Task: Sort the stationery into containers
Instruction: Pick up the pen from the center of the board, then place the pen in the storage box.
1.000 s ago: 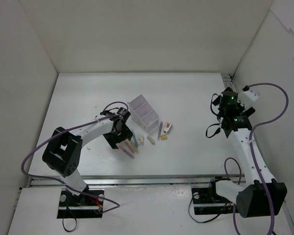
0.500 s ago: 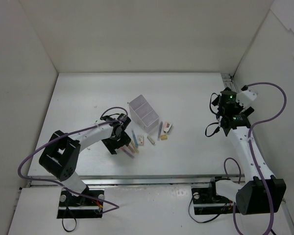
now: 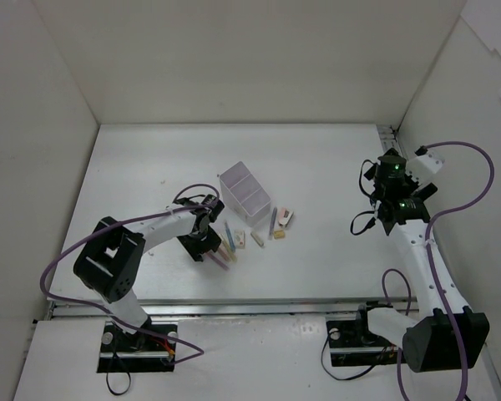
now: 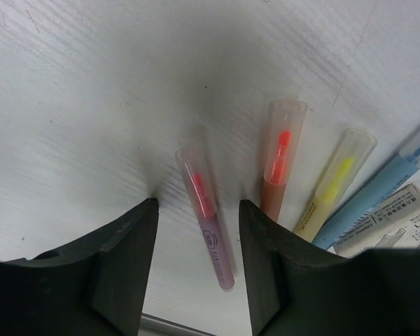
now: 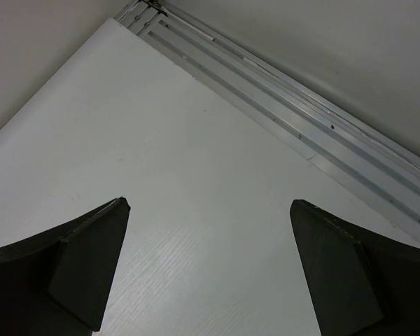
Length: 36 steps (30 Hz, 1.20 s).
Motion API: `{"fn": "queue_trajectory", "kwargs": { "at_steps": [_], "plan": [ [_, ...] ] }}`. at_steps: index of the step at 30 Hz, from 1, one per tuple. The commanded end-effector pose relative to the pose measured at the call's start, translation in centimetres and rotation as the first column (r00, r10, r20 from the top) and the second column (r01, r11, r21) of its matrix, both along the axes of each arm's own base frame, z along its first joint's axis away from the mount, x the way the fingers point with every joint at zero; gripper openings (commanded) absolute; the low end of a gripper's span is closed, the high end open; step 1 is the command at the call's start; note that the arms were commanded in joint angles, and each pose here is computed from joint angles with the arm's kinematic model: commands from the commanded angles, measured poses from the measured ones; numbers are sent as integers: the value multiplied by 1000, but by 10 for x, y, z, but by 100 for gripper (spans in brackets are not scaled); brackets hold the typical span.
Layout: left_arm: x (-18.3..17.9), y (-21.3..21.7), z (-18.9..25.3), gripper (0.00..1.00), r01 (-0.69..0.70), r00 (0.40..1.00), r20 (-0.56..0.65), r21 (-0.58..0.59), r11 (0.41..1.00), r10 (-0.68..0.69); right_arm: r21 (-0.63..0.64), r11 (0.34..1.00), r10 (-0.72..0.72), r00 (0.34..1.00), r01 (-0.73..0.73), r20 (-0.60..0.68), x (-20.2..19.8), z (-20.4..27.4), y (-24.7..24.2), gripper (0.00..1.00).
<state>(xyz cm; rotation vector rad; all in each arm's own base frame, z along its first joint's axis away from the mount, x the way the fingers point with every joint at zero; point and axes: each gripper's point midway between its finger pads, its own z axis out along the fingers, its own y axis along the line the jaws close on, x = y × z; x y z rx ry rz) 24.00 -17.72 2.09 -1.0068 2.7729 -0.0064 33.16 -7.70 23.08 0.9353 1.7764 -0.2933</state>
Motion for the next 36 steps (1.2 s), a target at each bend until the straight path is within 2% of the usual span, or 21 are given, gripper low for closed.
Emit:
{"fn": "queue_trajectory", "kwargs": {
  "at_steps": [1, 2, 3, 13, 18, 25, 28, 31, 32, 33, 34, 35, 36],
  "plan": [
    [0, 0, -5, 42, -38, 999, -17, -5, 999, 38, -16, 999, -43, 996, 44, 74, 0, 20, -8, 98],
    [-2, 1, -6, 40, -37, 999, -26, -1, 999, 37, -15, 999, -41, 996, 43, 74, 1, 20, -7, 98],
    [-2, 0, -7, 32, -36, 999, -32, -1, 999, 36, -16, 999, -46, 996, 47, 79, -1, 22, -8, 98],
    [-9, 10, -2, 0, -47, 999, -25, 19, 999, 48, -18, 998, -51, 995, 53, 82, -4, 21, -9, 98],
    [-5, 15, 14, 0, -19, 999, 34, 70, 997, 16, -14, 999, -40, 996, 41, 82, -4, 22, -8, 98],
    [-10, 19, 54, 0, 82, 989, 107, 202, 976, -105, -5, 1000, 9, 998, -9, 62, 2, 17, 0, 98],
    [-1, 18, 82, 0, 121, 965, 198, 240, 963, -170, -1, 999, 45, 998, -45, 52, 6, 17, 5, 98],
    [28, 7, 127, 0, 195, 866, 392, 309, 931, -311, -20, 986, 166, 985, -165, 41, 20, 20, 19, 98],
    [42, 13, 149, 0, 170, 815, 475, 352, 920, -332, -37, 975, 220, 975, -219, 26, 26, 19, 24, 98],
    [47, 13, 162, 0, 223, 760, 491, 419, 880, -426, -22, 948, 318, 948, -317, 29, 34, 13, 41, 98],
    [66, 10, 183, 0, 167, 700, 581, 432, 886, -415, -51, 930, 366, 928, -363, 75, 43, 22, 47, 98],
    [70, 12, 201, 0, 155, 652, 622, 449, 880, -433, -56, 907, 420, 904, -417, 84, 48, 20, 57, 98],
    [77, 15, 216, 0, 175, 601, 618, 517, 838, -507, -45, 877, 481, 872, -478, 93, 50, 13, 70, 98]
  ]
}}
